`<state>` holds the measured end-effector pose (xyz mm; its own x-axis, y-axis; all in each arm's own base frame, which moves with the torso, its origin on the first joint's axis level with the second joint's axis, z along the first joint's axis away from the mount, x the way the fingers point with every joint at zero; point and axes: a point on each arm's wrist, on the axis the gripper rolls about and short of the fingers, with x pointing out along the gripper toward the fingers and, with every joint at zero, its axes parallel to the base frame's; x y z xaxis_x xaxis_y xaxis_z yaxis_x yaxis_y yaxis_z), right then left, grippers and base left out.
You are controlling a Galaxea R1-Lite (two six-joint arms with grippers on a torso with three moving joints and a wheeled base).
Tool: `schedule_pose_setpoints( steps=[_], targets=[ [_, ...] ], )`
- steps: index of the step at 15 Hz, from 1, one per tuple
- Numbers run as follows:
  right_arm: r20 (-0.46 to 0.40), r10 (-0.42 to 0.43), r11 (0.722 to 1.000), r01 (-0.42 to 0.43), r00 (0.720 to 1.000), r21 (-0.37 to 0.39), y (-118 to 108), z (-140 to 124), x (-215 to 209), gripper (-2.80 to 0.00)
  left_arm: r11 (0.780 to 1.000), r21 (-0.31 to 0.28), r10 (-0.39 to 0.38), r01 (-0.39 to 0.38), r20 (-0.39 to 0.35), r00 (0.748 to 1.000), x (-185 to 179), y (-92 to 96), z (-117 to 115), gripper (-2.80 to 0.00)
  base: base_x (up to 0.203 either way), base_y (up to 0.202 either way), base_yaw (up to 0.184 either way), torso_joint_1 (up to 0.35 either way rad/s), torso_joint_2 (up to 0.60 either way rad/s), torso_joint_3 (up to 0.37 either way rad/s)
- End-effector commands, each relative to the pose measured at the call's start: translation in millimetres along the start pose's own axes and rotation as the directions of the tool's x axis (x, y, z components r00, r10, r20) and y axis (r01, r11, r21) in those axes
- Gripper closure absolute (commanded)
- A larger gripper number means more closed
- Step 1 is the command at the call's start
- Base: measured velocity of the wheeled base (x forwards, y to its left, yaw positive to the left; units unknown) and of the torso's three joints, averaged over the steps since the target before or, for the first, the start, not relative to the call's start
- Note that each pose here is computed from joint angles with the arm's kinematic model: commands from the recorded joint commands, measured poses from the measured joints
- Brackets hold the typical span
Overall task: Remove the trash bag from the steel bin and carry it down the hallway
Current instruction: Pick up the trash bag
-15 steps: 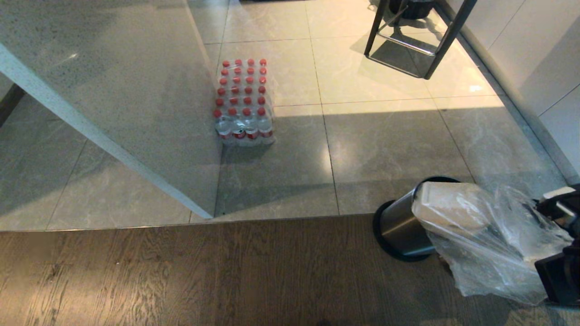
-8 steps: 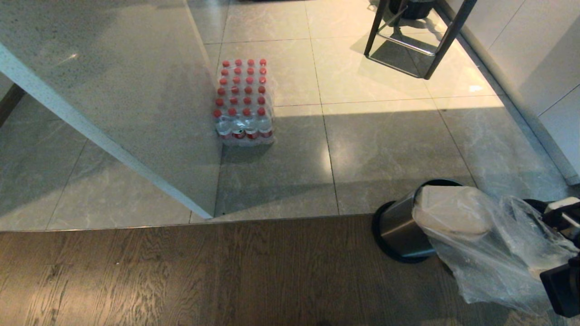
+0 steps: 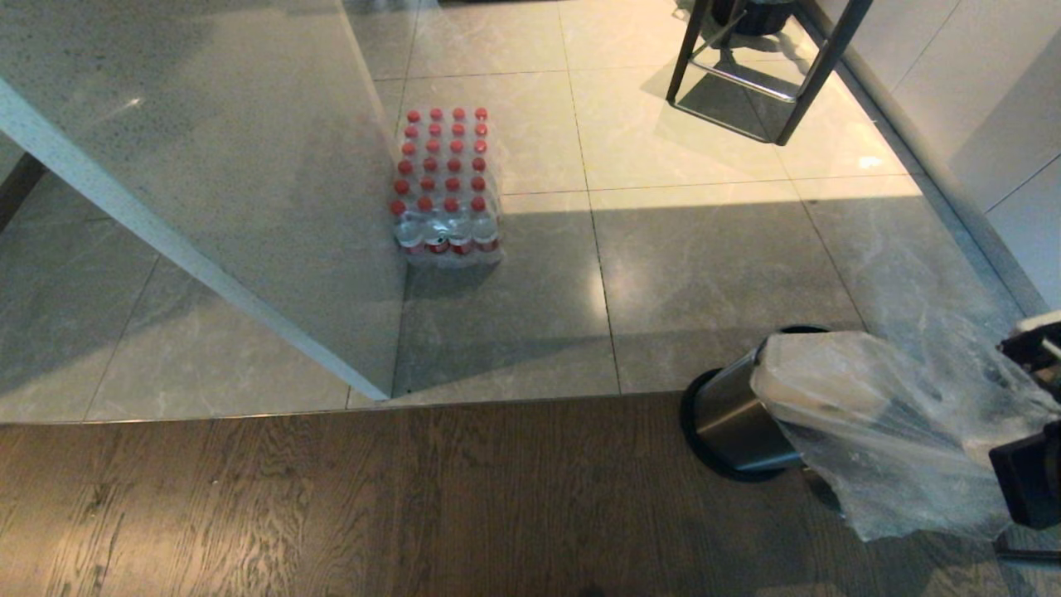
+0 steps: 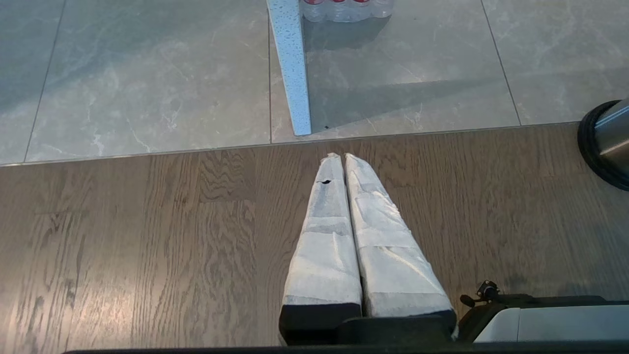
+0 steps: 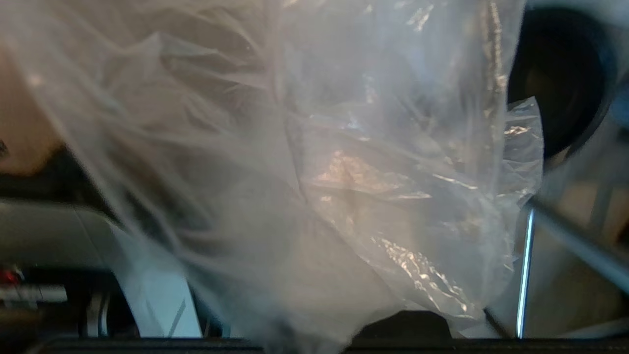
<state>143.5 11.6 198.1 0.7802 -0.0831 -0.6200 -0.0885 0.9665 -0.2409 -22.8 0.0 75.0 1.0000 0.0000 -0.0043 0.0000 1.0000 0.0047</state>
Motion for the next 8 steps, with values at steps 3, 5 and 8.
schedule_pose_setpoints(
  steps=[3, 5, 8],
  targets=[
    [0.08, 0.003, 1.0, -0.003, 0.997, -0.003, -3.4, 16.1, -7.0, 0.0, 1.0, 0.0, 0.0, 0.0, 0.0, 1.0, 0.0, 0.0, 0.0, 0.0, 0.0, 0.0, 0.0, 0.0, 0.0, 0.0],
    [0.058, 0.007, 1.0, -0.007, 0.998, 0.001, -3.0, 17.1, -2.9, 0.0, 1.0, 0.0, 0.0, 0.0, 0.0, 1.0, 0.0, 0.0, 0.0, 0.0, 0.0, 0.0, 0.0, 0.0, 0.0, 0.0],
    [0.021, 0.012, 1.0, -0.012, 1.0, -0.004, -0.9, 8.9, 1.6, 0.0, 1.0, 0.0, 0.0, 0.0, 0.0, 1.0, 0.0, 0.0, 0.0, 0.0, 0.0, 0.0, 0.0, 0.0, 0.0, 0.0]
  ],
)
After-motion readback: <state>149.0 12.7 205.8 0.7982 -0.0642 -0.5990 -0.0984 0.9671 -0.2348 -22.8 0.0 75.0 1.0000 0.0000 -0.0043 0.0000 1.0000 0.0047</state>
